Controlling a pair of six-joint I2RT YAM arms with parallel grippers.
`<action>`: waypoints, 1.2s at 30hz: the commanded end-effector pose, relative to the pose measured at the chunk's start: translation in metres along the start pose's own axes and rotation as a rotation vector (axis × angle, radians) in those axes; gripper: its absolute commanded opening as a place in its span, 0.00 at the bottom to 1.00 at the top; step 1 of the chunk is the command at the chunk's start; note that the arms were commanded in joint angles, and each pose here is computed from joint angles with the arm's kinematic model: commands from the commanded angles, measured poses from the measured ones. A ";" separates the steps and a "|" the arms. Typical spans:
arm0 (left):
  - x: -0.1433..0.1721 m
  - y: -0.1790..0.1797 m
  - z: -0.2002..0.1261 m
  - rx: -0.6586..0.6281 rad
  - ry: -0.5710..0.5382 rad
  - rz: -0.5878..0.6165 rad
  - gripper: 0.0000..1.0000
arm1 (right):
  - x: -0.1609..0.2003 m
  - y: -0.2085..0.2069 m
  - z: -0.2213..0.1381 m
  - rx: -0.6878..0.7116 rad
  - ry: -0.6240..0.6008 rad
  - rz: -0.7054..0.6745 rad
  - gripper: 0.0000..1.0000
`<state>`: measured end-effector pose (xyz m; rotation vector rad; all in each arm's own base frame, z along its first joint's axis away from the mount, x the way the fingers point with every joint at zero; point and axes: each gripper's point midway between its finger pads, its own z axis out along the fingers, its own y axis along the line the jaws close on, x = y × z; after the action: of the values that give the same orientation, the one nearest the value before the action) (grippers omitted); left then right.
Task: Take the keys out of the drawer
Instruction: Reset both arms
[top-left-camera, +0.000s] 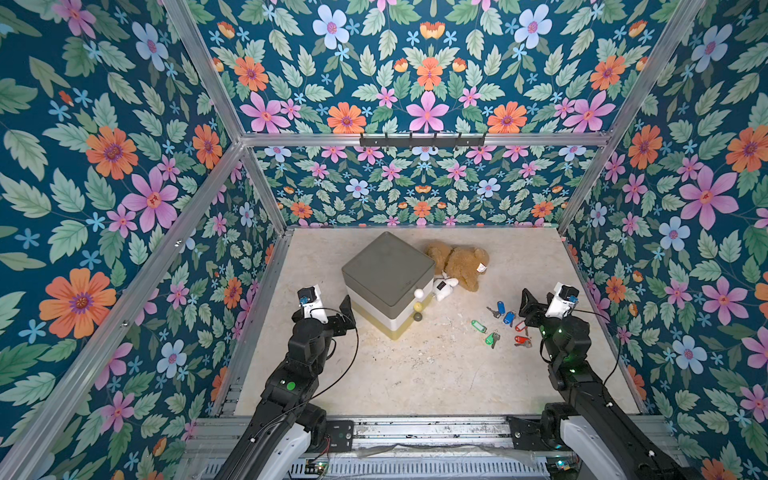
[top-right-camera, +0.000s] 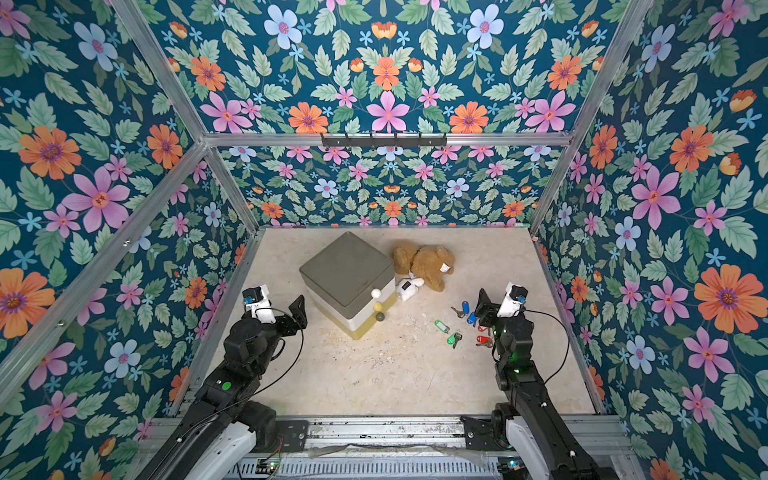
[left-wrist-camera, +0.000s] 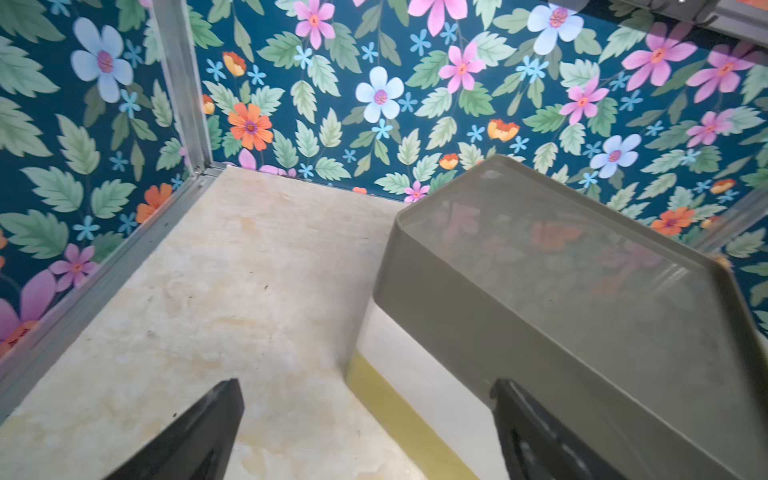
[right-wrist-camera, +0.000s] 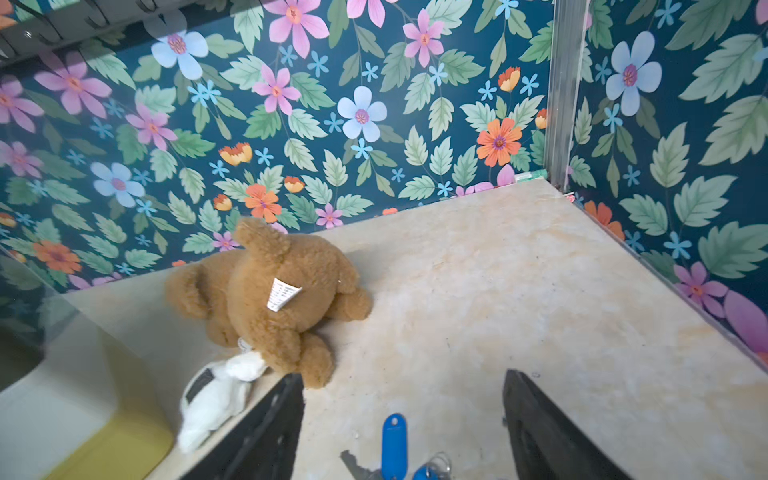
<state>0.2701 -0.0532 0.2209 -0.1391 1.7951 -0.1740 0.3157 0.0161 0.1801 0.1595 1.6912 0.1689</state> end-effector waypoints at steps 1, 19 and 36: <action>-0.011 0.018 0.000 -0.105 -0.071 0.050 0.99 | -0.014 -0.016 0.005 0.070 -0.088 -0.072 0.79; 0.019 0.039 0.024 -0.205 -0.135 0.232 0.99 | 0.010 -0.049 0.023 0.153 -0.134 -0.010 0.81; 0.049 0.097 0.087 -0.266 -0.093 0.190 0.99 | 0.027 -0.046 0.026 0.117 -0.123 -0.029 0.81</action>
<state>0.3269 0.0321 0.1097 -0.1617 1.8383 0.2712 0.3349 -0.0266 0.1284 0.2560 1.6295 0.0253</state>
